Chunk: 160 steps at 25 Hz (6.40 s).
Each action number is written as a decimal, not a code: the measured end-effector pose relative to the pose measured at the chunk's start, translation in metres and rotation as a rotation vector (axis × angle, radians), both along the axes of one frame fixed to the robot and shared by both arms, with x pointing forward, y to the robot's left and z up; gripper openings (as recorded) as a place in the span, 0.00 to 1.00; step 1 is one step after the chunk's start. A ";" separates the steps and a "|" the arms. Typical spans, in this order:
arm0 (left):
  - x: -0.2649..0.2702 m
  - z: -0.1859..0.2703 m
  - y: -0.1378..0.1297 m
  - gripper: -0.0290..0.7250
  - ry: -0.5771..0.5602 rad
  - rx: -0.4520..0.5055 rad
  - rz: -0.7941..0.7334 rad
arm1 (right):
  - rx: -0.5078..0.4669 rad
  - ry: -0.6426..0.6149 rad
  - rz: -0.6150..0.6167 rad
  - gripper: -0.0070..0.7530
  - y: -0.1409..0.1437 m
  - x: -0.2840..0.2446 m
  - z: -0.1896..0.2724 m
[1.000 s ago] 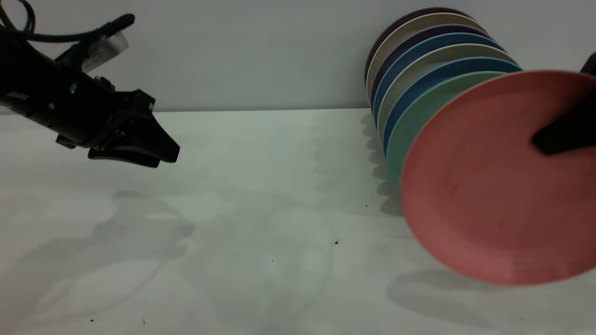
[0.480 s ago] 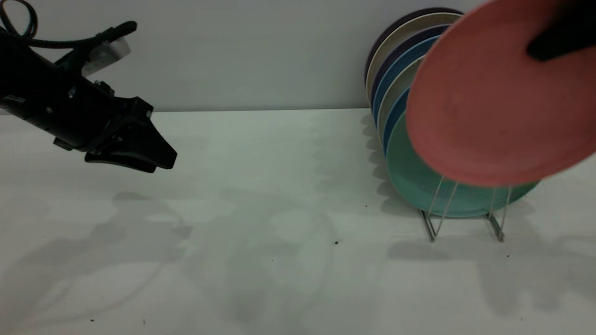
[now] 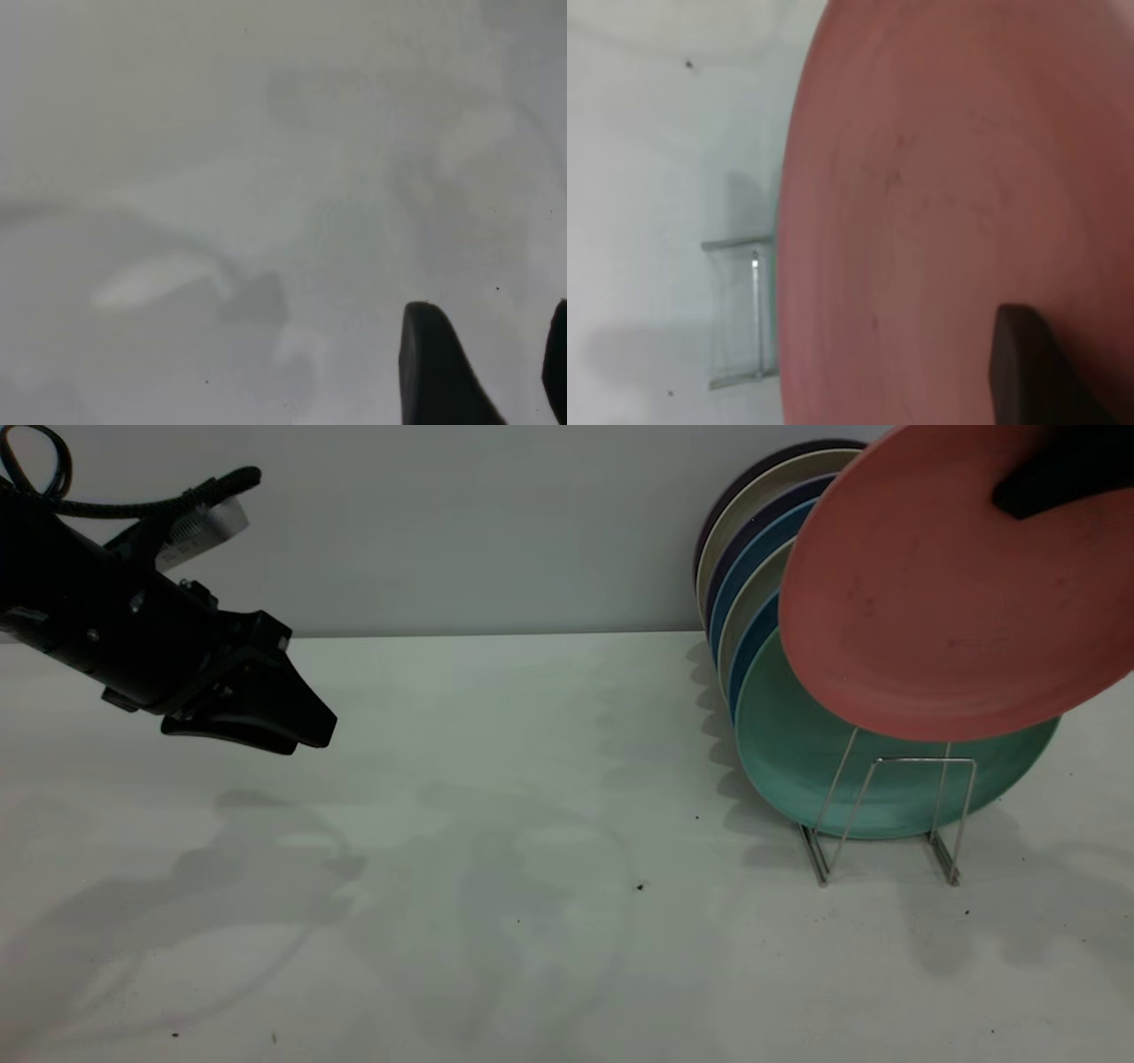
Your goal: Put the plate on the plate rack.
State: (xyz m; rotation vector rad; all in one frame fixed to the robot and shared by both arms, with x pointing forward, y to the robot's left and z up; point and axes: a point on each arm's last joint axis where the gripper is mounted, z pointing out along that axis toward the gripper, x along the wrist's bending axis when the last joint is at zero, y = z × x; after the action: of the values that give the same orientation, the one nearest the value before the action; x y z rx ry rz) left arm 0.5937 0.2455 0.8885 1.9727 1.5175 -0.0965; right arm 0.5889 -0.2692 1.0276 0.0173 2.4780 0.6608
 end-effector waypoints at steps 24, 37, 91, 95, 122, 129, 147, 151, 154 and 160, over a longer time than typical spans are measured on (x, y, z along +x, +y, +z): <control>0.001 0.000 0.001 0.48 -0.008 0.011 0.010 | 0.028 0.083 0.000 0.22 0.001 0.016 -0.028; 0.002 -0.001 0.002 0.48 -0.003 0.013 0.032 | 0.068 0.132 0.006 0.45 0.004 0.012 -0.028; -0.304 0.201 0.054 0.48 -0.237 0.355 0.433 | 0.471 0.468 -1.027 0.47 -0.008 -0.286 0.052; -0.315 0.190 0.053 0.48 -0.218 0.359 0.429 | 0.461 0.443 -1.030 0.47 -0.009 -0.304 0.030; -0.364 0.144 0.060 0.48 -0.405 0.432 0.445 | 0.530 0.154 -0.962 0.47 -0.014 -0.340 0.014; -0.364 0.144 0.059 0.48 -0.406 0.427 0.442 | 0.530 0.149 -0.970 0.47 -0.015 -0.340 0.014; -0.364 0.145 0.059 0.48 -0.407 0.427 0.441 | 0.546 0.156 -0.988 0.47 -0.015 -0.340 0.014; -0.366 0.144 0.059 0.48 -0.426 0.423 0.445 | 0.552 0.144 -0.986 0.47 -0.015 -0.342 0.014; -0.371 0.144 0.059 0.48 -0.461 0.416 0.453 | 0.577 0.098 -0.979 0.47 -0.015 -0.349 0.014; -0.372 0.144 0.059 0.48 -0.469 0.414 0.455 | 0.617 0.029 -0.957 0.47 -0.015 -0.361 0.013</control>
State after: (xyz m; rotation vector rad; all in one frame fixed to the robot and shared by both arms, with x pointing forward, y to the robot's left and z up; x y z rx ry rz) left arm 0.2216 0.3043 1.0324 1.7114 1.6996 0.8703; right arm 0.2284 -0.2838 1.0411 1.3334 1.8477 0.9119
